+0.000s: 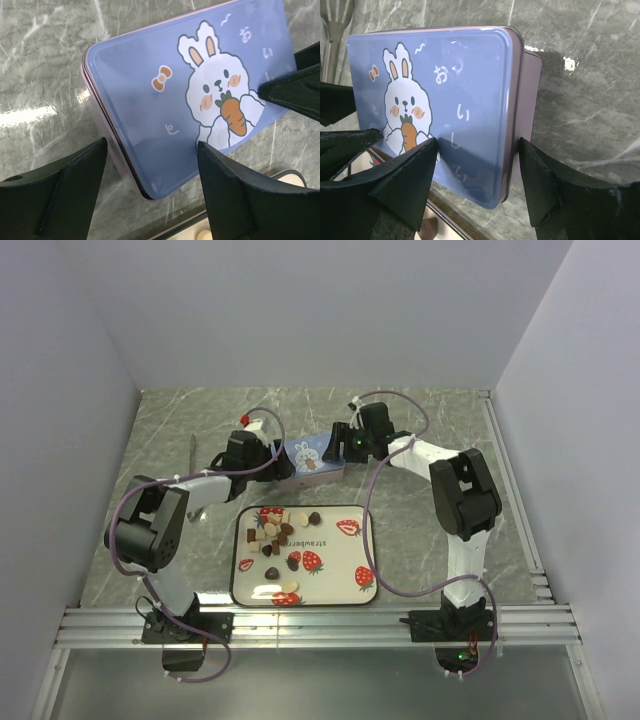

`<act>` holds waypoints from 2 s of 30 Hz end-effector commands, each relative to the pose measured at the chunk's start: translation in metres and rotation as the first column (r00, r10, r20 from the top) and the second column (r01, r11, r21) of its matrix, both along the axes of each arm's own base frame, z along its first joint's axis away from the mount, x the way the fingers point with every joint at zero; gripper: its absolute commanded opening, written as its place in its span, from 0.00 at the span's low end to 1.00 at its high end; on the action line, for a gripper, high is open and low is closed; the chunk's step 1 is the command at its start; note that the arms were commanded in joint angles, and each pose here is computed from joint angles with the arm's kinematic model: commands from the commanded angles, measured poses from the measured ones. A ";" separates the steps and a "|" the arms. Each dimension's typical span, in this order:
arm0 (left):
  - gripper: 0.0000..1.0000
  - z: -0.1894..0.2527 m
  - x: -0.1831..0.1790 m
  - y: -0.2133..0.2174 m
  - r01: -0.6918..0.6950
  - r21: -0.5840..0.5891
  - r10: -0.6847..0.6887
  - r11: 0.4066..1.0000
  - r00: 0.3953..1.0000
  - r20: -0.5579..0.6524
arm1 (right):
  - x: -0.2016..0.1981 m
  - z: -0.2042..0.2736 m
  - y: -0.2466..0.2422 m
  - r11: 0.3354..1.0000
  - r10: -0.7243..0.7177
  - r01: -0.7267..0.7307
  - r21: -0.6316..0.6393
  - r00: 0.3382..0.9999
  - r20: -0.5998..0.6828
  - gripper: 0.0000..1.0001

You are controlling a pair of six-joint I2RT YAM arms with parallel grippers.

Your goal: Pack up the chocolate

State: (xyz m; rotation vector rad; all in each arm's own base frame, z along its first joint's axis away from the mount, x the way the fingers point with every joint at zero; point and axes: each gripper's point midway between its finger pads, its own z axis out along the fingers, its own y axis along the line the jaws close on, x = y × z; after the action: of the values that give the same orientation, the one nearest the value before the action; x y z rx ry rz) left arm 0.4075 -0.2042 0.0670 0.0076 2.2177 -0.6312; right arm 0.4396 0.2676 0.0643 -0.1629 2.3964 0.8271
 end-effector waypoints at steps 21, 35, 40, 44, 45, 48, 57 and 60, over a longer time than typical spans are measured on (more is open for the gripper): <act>0.79 0.031 0.006 0.001 -0.016 -0.030 0.019 0.999 0.996 0.085 | 0.017 0.050 0.002 1.000 -0.011 0.013 -0.014 0.987 0.161 0.79; 0.79 0.030 0.004 0.000 -0.010 -0.036 0.013 0.999 0.997 0.079 | 0.004 0.058 0.021 0.998 0.059 -0.058 -0.012 0.980 0.189 0.79; 0.79 0.027 0.003 0.002 -0.014 -0.028 0.016 1.000 0.998 0.068 | 0.001 0.055 0.020 0.998 0.059 -0.056 -0.020 0.982 0.179 0.79; 0.79 0.019 -0.002 0.005 -0.028 -0.024 0.029 0.999 0.999 0.046 | 0.000 0.053 0.018 0.998 0.055 -0.050 -0.033 0.983 0.176 0.79; 0.79 0.019 -0.003 0.004 -0.026 -0.027 0.027 0.999 0.999 0.045 | -0.001 0.053 0.019 0.998 0.056 -0.051 -0.035 0.983 0.175 0.79; 0.79 0.017 -0.006 0.004 -0.026 -0.032 0.028 0.999 0.999 0.039 | -0.001 0.050 0.017 0.998 0.052 -0.045 -0.043 0.984 0.169 0.79; 0.79 0.012 -0.011 0.004 -0.022 -0.034 0.023 0.999 0.999 0.023 | -0.002 0.041 0.012 0.997 0.040 -0.030 -0.066 0.988 0.150 0.79; 0.79 0.010 -0.012 0.005 -0.029 -0.031 0.029 0.999 0.999 0.016 | -0.003 0.040 0.012 0.998 0.040 -0.031 -0.063 0.988 0.146 0.79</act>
State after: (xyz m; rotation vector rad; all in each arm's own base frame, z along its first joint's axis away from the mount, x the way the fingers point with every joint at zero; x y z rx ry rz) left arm 0.3987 -0.1995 0.0703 -0.0299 2.2028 -0.6410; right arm 0.4379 0.2778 0.0795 -0.2598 2.3438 0.7364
